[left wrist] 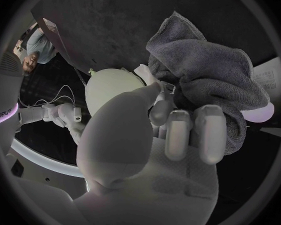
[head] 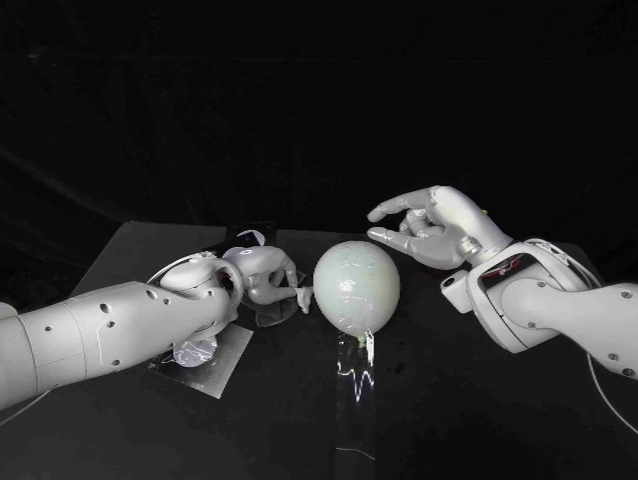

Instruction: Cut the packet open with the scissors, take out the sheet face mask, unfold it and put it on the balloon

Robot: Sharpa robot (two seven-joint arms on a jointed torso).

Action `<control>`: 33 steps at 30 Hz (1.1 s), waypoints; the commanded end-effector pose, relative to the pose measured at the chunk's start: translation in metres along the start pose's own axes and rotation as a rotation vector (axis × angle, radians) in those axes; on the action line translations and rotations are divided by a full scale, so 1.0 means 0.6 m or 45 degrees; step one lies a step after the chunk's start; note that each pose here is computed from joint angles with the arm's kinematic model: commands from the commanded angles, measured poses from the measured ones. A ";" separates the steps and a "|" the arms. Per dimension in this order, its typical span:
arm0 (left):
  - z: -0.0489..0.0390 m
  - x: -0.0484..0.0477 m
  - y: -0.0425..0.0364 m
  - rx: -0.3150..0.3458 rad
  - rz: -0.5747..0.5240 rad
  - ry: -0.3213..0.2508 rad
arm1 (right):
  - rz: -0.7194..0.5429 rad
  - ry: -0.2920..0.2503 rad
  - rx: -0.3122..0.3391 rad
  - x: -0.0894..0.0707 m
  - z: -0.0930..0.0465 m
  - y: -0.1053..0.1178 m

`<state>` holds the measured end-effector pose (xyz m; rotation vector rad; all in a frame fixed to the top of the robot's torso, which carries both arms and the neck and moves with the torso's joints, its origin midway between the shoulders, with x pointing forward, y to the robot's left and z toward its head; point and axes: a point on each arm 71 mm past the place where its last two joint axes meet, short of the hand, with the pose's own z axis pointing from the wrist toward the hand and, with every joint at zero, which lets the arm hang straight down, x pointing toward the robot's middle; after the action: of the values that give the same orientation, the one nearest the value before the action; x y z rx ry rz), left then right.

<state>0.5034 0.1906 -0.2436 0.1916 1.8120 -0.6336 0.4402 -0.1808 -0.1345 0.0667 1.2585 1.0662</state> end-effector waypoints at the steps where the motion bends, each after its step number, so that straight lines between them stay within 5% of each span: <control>1: -0.002 -0.008 -0.005 0.032 -0.105 -0.042 | 0.001 0.016 -0.001 0.002 0.000 0.000; 9: -0.010 -0.050 -0.001 0.007 -0.240 -0.079 | -0.008 0.034 0.029 0.004 0.002 -0.008; 17: -0.015 -0.139 -0.012 0.021 -0.213 -0.031 | -0.037 0.090 0.066 0.013 0.009 -0.016; 26: -0.014 -0.232 -0.054 0.092 -0.140 -0.029 | -0.141 0.179 0.059 0.036 0.031 -0.014; 33: -0.003 -0.254 -0.084 0.140 -0.133 -0.046 | -0.229 0.226 -0.011 0.051 0.056 0.001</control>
<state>0.5322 0.1795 -0.0851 0.1603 1.7264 -0.7860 0.4638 -0.1466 -0.1423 -0.0611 1.3633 0.9811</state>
